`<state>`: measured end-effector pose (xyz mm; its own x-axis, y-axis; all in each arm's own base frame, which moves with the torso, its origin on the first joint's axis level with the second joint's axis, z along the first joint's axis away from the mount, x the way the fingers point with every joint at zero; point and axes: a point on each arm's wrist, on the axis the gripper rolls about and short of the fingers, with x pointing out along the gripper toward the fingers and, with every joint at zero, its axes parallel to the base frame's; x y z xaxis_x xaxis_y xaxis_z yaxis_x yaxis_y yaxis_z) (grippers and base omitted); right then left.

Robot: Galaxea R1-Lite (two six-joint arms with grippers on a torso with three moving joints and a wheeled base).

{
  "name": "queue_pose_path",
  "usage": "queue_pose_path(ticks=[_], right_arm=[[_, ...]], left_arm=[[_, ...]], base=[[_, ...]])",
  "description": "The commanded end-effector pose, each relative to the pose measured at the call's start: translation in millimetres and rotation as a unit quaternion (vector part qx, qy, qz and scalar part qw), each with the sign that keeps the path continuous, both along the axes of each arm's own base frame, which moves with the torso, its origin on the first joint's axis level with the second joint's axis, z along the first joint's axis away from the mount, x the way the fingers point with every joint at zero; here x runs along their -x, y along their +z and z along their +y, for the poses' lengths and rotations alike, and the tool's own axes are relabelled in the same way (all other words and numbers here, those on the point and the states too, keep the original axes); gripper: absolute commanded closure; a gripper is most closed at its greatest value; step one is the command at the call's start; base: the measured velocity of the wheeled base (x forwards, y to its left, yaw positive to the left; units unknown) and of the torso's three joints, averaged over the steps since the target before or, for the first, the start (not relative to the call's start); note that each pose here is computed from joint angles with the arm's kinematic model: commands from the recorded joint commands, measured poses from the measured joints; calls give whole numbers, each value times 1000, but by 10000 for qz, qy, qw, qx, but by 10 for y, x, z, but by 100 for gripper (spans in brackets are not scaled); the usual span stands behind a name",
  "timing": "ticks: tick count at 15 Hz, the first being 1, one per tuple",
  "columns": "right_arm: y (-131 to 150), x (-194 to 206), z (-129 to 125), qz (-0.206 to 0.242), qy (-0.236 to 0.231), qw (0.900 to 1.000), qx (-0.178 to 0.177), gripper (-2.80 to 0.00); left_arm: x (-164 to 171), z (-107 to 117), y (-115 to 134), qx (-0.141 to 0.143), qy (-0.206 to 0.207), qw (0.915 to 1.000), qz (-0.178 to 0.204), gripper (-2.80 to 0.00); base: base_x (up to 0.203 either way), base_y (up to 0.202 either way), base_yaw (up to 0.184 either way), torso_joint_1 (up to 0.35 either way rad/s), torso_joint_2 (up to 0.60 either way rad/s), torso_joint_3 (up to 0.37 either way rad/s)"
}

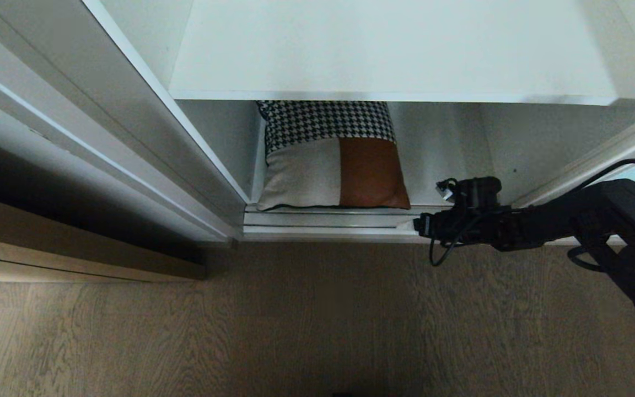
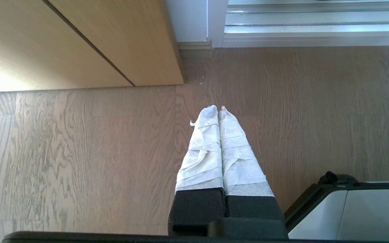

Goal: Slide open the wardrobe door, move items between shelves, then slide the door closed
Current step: Place the pillow on the higher shelf

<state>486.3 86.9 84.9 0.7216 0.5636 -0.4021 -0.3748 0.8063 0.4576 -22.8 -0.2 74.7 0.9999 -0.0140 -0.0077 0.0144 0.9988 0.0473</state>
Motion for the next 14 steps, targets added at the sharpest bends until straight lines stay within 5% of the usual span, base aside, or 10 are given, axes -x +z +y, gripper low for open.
queue_pose_path(ticks=[1,6,14], right_arm=[[-140,-81,2,8,40,10000,-37,-280],[50,-203,-82,-207,257,9983,-488,-280],[-262,-473,-47,-624,280,9959,-589,-280]], left_arm=[[-1,0,-4,-1,1,10000,8,0],[-1,0,-4,-1,1,10000,8,0],[-1,0,-4,-1,1,10000,8,0]], base=[[0,0,0,0,0,0],[0,0,0,0,0,0],[0,0,0,0,0,0]])
